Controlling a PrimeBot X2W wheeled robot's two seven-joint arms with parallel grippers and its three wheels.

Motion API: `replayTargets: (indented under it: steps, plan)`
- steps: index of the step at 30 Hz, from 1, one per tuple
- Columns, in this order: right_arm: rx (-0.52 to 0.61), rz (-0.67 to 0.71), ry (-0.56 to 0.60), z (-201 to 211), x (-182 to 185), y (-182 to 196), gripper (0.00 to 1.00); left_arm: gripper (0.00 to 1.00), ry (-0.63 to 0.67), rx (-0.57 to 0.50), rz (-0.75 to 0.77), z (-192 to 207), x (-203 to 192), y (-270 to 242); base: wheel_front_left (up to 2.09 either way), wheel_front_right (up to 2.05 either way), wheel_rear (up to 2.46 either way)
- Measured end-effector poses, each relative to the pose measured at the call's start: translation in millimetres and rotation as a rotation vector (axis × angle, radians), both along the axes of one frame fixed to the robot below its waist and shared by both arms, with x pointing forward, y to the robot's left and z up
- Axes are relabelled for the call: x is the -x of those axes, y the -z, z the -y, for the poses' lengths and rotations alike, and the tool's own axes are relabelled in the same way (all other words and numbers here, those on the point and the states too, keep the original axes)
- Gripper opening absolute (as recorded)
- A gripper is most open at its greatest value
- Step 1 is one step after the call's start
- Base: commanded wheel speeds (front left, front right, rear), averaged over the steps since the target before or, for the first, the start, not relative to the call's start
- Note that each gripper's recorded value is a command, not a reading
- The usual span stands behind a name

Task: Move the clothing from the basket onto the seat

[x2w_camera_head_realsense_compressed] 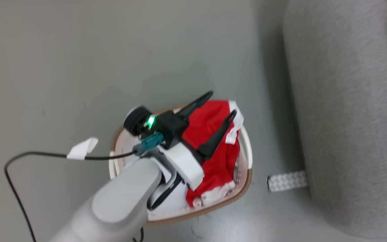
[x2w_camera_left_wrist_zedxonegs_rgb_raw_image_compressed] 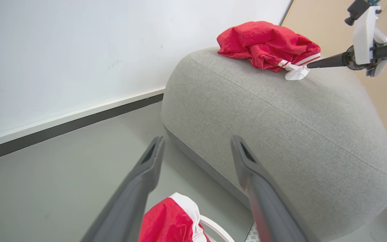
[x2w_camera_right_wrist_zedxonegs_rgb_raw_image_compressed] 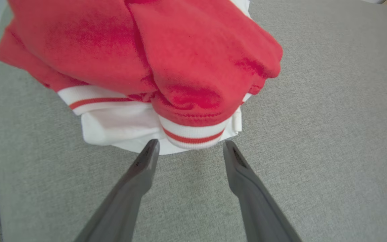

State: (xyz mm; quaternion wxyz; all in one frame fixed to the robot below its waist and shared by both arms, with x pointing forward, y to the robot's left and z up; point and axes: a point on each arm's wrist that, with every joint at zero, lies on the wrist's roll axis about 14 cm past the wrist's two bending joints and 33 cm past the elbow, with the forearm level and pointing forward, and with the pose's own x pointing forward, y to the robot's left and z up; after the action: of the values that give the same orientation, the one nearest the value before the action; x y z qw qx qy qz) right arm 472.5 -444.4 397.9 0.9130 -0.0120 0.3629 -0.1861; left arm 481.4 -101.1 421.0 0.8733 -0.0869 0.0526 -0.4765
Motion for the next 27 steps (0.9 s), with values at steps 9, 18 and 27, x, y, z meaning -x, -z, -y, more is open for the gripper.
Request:
replayTargets:
  steps: [9,18,27]
  plan:
    - [0.131,0.247,-0.144,-1.2,17.0,-115.3,1.00,1.00,-0.142,0.056,0.059,-28.2,17.2,-69.5,0.00,0.00,0.00]
    - [0.132,0.587,-0.310,-55.7,29.6,-199.3,1.00,1.00,-0.340,0.076,0.157,-86.3,27.1,-122.8,0.00,0.00,0.00]
    - [0.050,0.849,-0.416,-125.1,46.3,-219.8,1.00,1.00,-0.613,0.101,0.195,-172.8,41.9,-147.2,0.00,0.00,0.00]
